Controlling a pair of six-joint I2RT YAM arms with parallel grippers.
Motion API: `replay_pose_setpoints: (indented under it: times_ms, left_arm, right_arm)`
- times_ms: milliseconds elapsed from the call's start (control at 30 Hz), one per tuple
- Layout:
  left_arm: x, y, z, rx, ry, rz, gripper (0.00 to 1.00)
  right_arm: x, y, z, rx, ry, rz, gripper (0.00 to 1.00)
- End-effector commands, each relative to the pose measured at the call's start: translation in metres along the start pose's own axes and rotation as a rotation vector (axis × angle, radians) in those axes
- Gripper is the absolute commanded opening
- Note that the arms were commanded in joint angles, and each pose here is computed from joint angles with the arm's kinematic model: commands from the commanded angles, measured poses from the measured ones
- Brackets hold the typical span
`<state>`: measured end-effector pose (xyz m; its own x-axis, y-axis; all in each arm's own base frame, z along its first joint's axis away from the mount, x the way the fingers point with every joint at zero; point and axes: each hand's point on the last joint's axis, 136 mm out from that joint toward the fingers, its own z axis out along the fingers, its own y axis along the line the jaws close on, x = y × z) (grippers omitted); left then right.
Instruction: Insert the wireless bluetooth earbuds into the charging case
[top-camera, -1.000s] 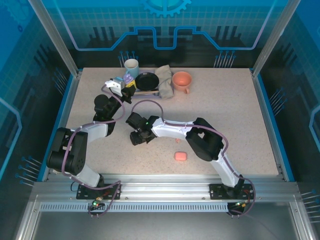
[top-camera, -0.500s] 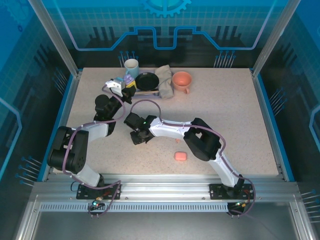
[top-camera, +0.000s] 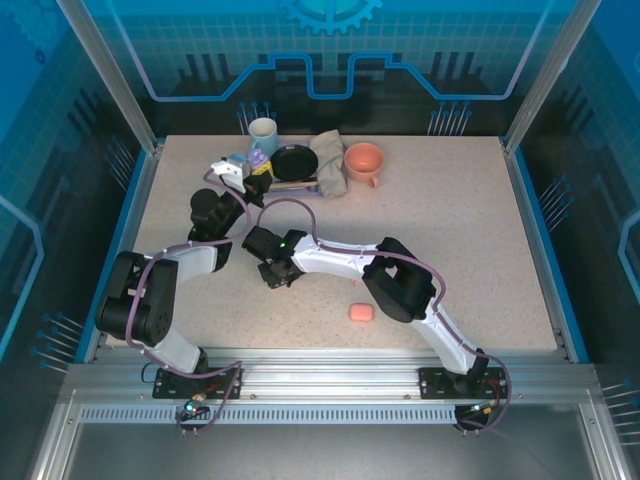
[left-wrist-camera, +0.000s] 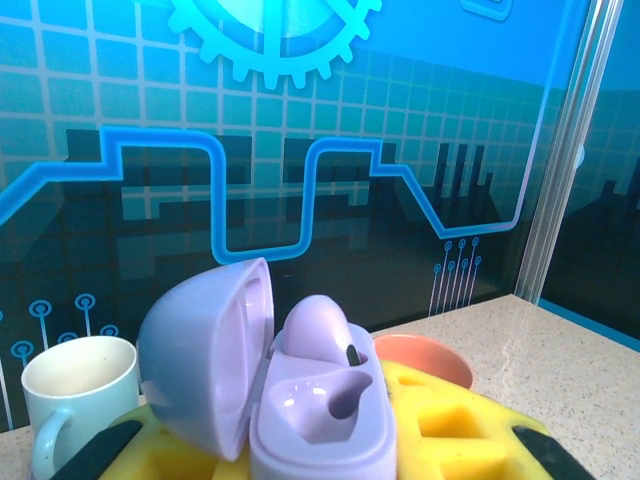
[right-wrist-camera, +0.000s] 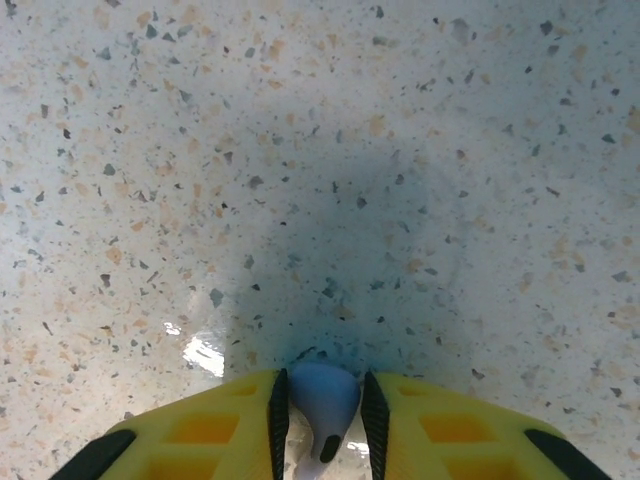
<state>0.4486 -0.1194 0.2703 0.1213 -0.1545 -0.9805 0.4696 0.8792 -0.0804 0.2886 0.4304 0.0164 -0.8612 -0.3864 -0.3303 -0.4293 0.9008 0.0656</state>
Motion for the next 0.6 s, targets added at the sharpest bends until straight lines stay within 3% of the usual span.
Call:
replay_pose_setpoints:
  times_ms: [0, 567]
  left_arm:
    - [-0.022, 0.001, 0.004, 0.012, -0.074, 0.010, 0.00]
    - [-0.016, -0.001, 0.005, 0.030, -0.053, -0.007, 0.00]
  right_arm:
    - [0.013, -0.013, 0.030, 0.075, 0.031, 0.003, 0.26]
    - [0.007, -0.048, -0.010, 0.082, -0.040, 0.122, 0.19]
